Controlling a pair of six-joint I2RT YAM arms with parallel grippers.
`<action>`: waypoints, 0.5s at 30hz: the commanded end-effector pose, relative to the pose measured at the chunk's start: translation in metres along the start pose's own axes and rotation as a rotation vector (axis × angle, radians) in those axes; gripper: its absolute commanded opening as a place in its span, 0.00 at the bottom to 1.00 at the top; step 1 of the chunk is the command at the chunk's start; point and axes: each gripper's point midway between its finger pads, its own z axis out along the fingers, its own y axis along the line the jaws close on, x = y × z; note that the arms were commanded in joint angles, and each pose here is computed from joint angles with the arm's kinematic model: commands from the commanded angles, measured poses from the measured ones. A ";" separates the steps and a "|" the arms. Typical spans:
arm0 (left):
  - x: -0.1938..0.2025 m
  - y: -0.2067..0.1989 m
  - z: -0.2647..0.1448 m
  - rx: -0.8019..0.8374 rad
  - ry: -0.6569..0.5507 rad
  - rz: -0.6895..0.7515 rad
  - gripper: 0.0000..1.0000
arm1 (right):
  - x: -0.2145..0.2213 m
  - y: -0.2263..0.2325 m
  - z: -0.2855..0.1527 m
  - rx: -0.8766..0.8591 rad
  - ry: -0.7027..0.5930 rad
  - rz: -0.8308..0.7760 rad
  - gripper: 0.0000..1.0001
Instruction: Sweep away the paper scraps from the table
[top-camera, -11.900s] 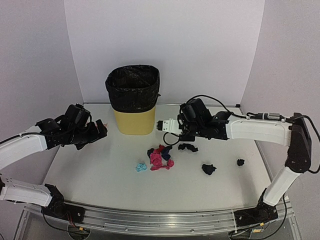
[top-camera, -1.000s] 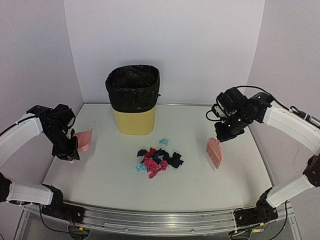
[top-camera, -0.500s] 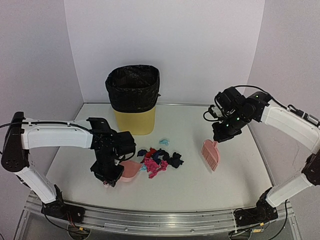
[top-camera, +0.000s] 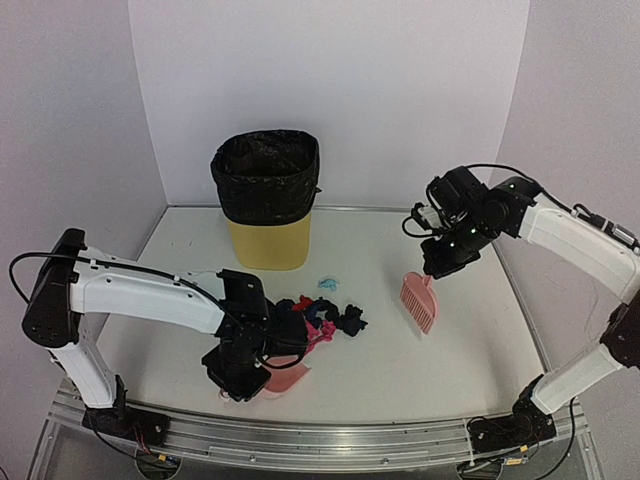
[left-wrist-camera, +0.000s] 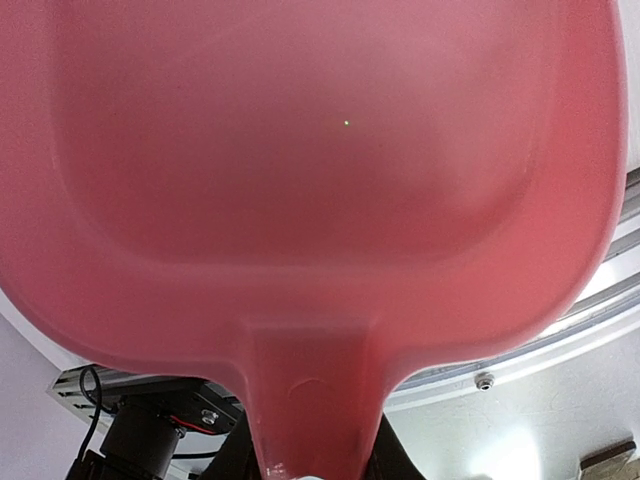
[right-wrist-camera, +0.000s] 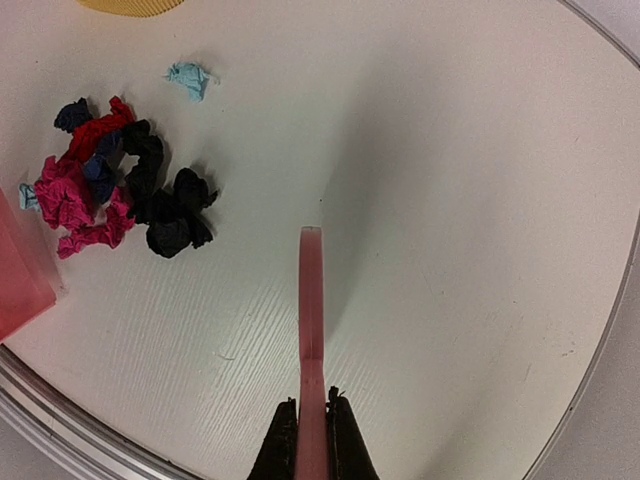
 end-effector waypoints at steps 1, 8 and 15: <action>0.027 0.028 0.005 -0.112 0.104 0.005 0.00 | -0.026 -0.008 0.004 0.069 -0.035 -0.029 0.00; 0.035 0.021 0.011 -0.044 0.130 0.032 0.00 | -0.052 -0.004 0.032 0.094 0.001 -0.078 0.00; 0.013 -0.006 0.029 0.075 0.111 0.113 0.00 | -0.061 0.019 0.060 0.017 0.052 -0.104 0.00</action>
